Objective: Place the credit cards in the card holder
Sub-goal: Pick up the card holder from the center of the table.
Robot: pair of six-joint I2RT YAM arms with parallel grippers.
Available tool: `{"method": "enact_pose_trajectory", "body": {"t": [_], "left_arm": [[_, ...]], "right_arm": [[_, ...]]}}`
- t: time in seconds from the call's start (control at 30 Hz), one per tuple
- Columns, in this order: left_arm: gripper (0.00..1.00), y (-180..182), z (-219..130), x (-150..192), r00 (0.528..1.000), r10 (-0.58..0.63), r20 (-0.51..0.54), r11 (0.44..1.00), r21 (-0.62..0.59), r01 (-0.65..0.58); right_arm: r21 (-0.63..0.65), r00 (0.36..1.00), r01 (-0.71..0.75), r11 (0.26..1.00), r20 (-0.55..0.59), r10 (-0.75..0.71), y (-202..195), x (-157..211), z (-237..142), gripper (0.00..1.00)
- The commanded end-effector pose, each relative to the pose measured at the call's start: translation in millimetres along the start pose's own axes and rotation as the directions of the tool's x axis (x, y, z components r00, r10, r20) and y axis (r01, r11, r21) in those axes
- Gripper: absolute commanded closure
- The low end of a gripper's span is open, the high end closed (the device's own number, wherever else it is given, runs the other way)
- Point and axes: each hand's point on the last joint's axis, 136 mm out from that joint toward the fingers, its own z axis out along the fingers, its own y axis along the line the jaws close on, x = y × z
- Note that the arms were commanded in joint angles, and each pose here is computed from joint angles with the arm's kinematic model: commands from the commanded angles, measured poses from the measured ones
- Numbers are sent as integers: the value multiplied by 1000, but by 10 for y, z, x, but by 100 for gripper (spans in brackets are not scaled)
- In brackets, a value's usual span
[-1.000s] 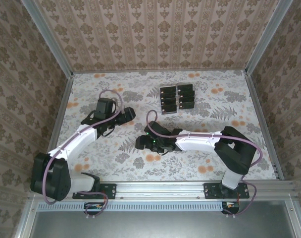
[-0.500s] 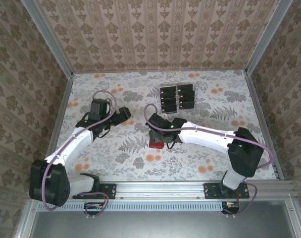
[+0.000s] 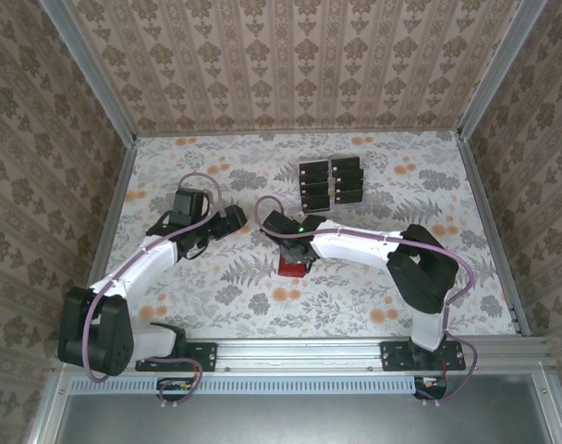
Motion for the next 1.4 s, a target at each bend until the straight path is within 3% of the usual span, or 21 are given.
{"method": "enact_pose_trajectory", "body": {"t": [0.0,0.63,1.0,1.23,1.37], "left_arm": [[0,-39,36,19,1000,3,-14,1000,22,-3],[0,-30,105,30,1000,1,-30,1000,19,0],[0,-35,87,41,1000,3,-30,1000,21,-2],[0,-44,65,69,999,6,-33,1000,27,-6],[0,-90,65,87,999,17,-34,999,46,-16]], "right_arm": [[27,1000,23,999,-13,-22,11,-9,52,53],[47,998,40,998,-57,-37,4,122,273,57],[45,997,35,998,-71,-32,-55,195,324,77],[24,998,23,999,-67,-22,-111,209,309,99],[1,999,8,1000,-34,-8,-151,157,237,100]]}}
